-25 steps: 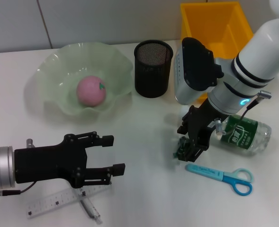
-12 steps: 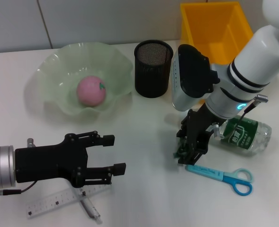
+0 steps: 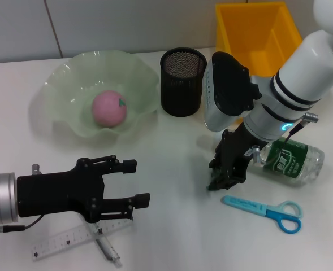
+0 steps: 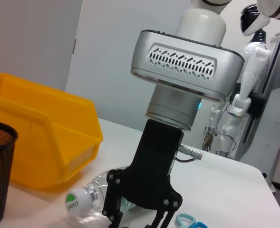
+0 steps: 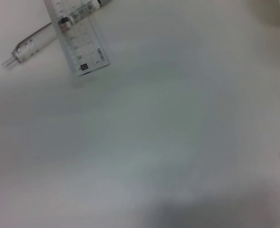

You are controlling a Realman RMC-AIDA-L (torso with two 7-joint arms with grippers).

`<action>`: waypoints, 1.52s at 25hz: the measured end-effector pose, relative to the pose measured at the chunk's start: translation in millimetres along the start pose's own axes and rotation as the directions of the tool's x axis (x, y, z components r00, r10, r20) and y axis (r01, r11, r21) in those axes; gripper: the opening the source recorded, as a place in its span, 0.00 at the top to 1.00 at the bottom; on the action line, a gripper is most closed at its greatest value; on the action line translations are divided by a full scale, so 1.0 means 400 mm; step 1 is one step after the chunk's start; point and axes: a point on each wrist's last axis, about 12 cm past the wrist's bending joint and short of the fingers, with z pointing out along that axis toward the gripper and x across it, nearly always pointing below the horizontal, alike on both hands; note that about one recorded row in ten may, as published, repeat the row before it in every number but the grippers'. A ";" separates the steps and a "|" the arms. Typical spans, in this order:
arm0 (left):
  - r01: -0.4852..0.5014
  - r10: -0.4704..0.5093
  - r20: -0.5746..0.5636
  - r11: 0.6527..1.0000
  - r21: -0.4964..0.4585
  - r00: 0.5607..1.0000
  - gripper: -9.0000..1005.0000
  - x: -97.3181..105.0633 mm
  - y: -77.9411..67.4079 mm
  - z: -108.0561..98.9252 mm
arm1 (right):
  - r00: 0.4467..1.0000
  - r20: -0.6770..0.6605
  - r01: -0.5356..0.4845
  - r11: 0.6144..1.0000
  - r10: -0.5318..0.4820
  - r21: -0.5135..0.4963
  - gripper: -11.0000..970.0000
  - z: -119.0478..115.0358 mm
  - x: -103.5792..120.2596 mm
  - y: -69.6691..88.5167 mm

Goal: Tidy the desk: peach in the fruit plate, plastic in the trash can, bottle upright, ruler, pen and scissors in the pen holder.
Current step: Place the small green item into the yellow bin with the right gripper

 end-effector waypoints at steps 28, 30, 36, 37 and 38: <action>0.004 -0.004 0.004 1.000 -0.004 1.000 0.20 -0.002 0.003 -0.003 | 0.884 0.402 -0.344 0.915 0.240 0.210 0.72 -0.301 0.045 -0.069; 0.004 -0.004 0.005 1.000 -0.003 1.000 0.20 -0.002 0.002 -0.001 | 0.851 0.447 -0.409 0.882 0.275 0.236 0.72 -0.322 0.068 -0.086; 0.005 -0.005 0.009 1.000 0.001 1.000 0.20 -0.003 0.001 0.002 | 0.775 0.517 -0.563 0.769 0.363 0.304 0.72 -0.339 0.136 -0.136; 0.005 -0.005 0.009 1.000 0.001 1.000 0.20 -0.003 0.001 0.002 | 0.775 0.517 -0.563 0.769 0.363 0.304 0.72 -0.339 0.136 -0.136; 0.006 -0.006 0.010 1.000 0.002 1.000 0.20 -0.003 0.000 0.003 | 0.761 0.512 -0.602 0.729 0.399 0.325 0.72 -0.331 0.151 -0.151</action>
